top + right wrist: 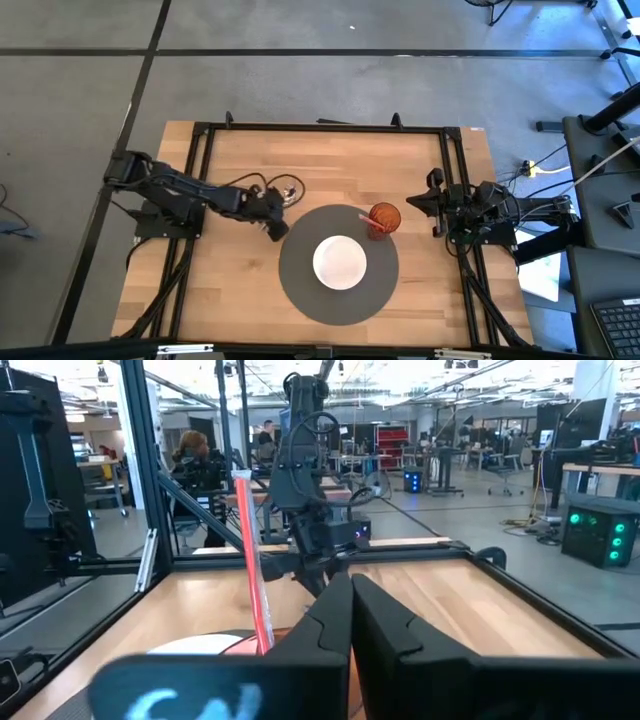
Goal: Pick & Place Utensil
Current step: Put the silver spoon into the white bowl on the gray placemat
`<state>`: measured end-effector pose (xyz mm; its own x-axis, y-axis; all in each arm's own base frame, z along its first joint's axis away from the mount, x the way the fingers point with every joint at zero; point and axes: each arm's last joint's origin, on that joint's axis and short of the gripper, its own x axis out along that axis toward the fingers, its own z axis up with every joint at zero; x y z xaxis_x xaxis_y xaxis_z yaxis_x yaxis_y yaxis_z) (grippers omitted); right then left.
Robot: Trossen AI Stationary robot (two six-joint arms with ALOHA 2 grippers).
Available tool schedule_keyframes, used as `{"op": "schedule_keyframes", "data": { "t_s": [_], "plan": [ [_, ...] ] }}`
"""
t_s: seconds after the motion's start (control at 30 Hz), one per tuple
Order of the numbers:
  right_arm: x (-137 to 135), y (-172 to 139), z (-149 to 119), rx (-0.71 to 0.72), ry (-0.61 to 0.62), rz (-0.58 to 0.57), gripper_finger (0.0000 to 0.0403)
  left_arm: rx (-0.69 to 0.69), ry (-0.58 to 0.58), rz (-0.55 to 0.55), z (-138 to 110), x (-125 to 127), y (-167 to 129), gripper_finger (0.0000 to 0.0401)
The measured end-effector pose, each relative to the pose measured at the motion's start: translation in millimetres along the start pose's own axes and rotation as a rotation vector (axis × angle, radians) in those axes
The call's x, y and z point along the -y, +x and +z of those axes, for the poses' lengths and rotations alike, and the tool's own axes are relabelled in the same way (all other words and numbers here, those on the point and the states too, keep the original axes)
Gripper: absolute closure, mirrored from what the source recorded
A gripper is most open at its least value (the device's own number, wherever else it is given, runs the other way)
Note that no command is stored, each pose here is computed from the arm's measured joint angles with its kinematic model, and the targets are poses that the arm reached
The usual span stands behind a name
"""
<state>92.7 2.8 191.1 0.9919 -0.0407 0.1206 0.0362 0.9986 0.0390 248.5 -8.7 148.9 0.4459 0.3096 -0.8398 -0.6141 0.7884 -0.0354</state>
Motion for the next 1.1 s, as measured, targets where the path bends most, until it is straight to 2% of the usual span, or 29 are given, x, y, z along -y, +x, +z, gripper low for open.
{"op": "schedule_keyframes", "data": {
  "t_s": [0.2, 0.4, 0.53, 0.77, 1.1],
  "plan": [
    [0, 0, -1, -0.012, -0.003, 0.0, 0.0399, -0.043, 0.127, 0.07, 25, 14, 8, 0.0258],
    [0, 0, -3, -0.033, -0.012, -0.001, 0.0395, -0.136, 0.111, 0.034, 33, 14, 20, 0.0271],
    [0, 0, -4, -0.045, -0.013, 0.0, 0.0385, -0.191, 0.083, 0.075, 33, 4, 23, 0.028],
    [0, 0, -5, -0.047, -0.013, -0.001, 0.038, -0.216, 0.042, 0.074, 36, -4, 26, 0.0291],
    [0, 0, -5, -0.048, -0.014, -0.001, 0.038, -0.252, 0.043, 0.069, 34, -5, 29, 0.0295]
  ]
}}
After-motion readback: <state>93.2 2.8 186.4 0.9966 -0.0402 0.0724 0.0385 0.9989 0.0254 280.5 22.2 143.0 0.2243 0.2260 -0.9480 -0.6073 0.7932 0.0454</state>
